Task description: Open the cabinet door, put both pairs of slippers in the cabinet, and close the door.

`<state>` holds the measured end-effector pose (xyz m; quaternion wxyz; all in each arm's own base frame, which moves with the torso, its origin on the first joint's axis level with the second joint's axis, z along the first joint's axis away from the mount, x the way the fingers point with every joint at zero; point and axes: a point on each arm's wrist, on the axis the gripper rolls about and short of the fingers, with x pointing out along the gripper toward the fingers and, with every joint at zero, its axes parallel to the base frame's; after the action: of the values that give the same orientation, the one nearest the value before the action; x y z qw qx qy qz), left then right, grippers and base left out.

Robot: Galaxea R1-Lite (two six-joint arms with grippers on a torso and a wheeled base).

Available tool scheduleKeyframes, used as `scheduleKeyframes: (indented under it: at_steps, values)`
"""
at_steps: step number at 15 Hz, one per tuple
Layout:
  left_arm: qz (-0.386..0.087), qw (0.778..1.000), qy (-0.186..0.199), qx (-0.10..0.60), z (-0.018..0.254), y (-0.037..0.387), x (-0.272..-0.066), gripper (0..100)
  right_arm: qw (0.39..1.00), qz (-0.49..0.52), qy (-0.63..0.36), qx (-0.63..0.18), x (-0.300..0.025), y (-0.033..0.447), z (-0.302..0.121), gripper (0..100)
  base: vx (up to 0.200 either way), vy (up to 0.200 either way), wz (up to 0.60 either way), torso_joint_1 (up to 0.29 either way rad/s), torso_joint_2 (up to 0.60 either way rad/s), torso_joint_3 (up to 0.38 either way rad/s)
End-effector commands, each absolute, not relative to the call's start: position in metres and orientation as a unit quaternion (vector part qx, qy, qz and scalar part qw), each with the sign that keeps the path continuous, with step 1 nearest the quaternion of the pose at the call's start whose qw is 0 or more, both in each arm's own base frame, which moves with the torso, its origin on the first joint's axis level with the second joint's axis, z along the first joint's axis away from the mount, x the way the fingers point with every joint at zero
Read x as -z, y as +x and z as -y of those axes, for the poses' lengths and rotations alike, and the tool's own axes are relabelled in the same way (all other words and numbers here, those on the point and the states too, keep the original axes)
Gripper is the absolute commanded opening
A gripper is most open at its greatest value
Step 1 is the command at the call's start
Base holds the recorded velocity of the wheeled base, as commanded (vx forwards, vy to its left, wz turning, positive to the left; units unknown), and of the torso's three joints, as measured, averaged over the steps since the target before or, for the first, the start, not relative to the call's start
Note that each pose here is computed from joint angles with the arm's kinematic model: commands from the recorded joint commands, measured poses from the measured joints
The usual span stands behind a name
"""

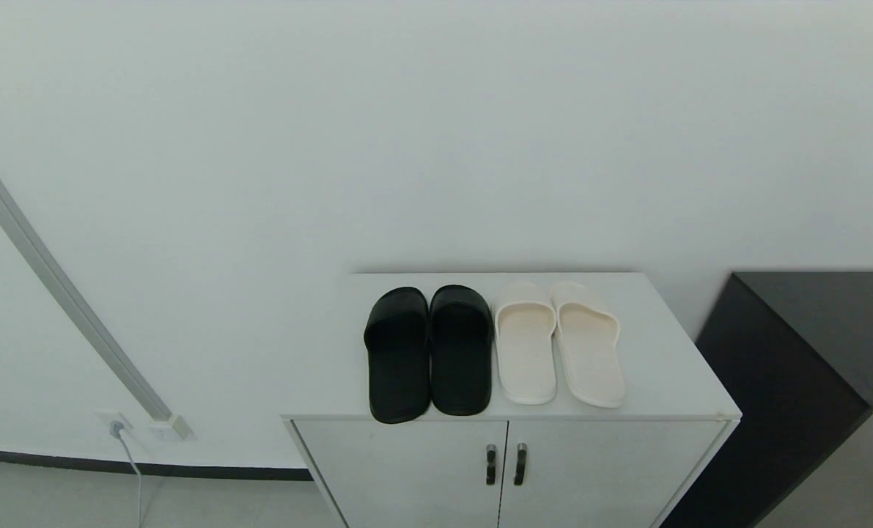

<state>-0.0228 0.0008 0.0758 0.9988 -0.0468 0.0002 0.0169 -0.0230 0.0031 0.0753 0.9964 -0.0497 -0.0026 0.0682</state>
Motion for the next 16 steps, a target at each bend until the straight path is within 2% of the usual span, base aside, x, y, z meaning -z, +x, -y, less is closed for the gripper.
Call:
scheduleKeyframes:
  at_steps: [1, 3, 4, 5, 6, 8, 11, 13, 16]
  values:
    - [0.001, 0.999, -0.047, -0.028, -0.001, -0.023, -0.076, 0, 0.996, 0.003, -0.057, -0.068, -0.076, -0.023, -0.003, 100, 0.000, 0.000, 0.00, 0.000, 0.00, 0.000]
    - [0.000, 0.999, -0.046, -0.028, -0.001, -0.023, -0.076, 0, 0.996, 0.002, -0.057, -0.068, -0.078, -0.023, -0.003, 100, 0.000, 0.000, 0.00, 0.000, 0.00, 0.000]
    - [0.000, 0.999, -0.044, -0.029, -0.001, -0.023, -0.076, 0, 0.996, 0.023, -0.043, -0.071, -0.111, -0.025, -0.003, 100, 0.000, 0.000, 0.00, 0.000, 0.00, 0.000]
    - [0.001, 0.999, -0.045, -0.029, -0.001, -0.023, -0.076, 0, 0.996, 0.032, 0.022, -0.084, -0.166, -0.024, -0.003, 100, 0.000, 0.000, 0.00, 0.000, 0.00, 0.000]
    - [0.001, 0.998, -0.046, -0.030, -0.001, -0.023, -0.076, 0, 0.993, -0.011, 0.024, -0.115, -0.181, -0.012, -0.004, 100, 0.000, 0.000, 0.00, 0.000, 0.00, 0.000]
    - [0.001, 0.998, -0.047, -0.030, -0.001, -0.023, -0.076, 0, 0.980, -0.122, 0.018, -0.156, -0.181, 0.032, -0.007, 100, 0.000, 0.000, 0.00, 0.000, 0.00, 0.000]
    - [0.001, 0.999, -0.044, -0.029, -0.001, -0.023, -0.076, 0, 0.967, -0.156, 0.021, -0.200, -0.186, 0.090, -0.021, 100, 0.000, 0.000, 0.00, 0.000, 0.00, 0.000]
    - [0.000, 0.999, -0.044, -0.028, -0.001, -0.023, -0.076, 0, 0.963, -0.168, 0.025, -0.208, -0.188, 0.122, -0.057, 100, 0.000, 0.000, 0.00, 0.000, 0.00, 0.000]
    - [0.000, 0.999, -0.044, -0.028, -0.001, -0.023, -0.076, 0, 0.964, -0.166, 0.027, -0.206, -0.185, 0.142, -0.117, 100, 0.000, 0.000, 0.00, 0.000, 0.00, 0.000]
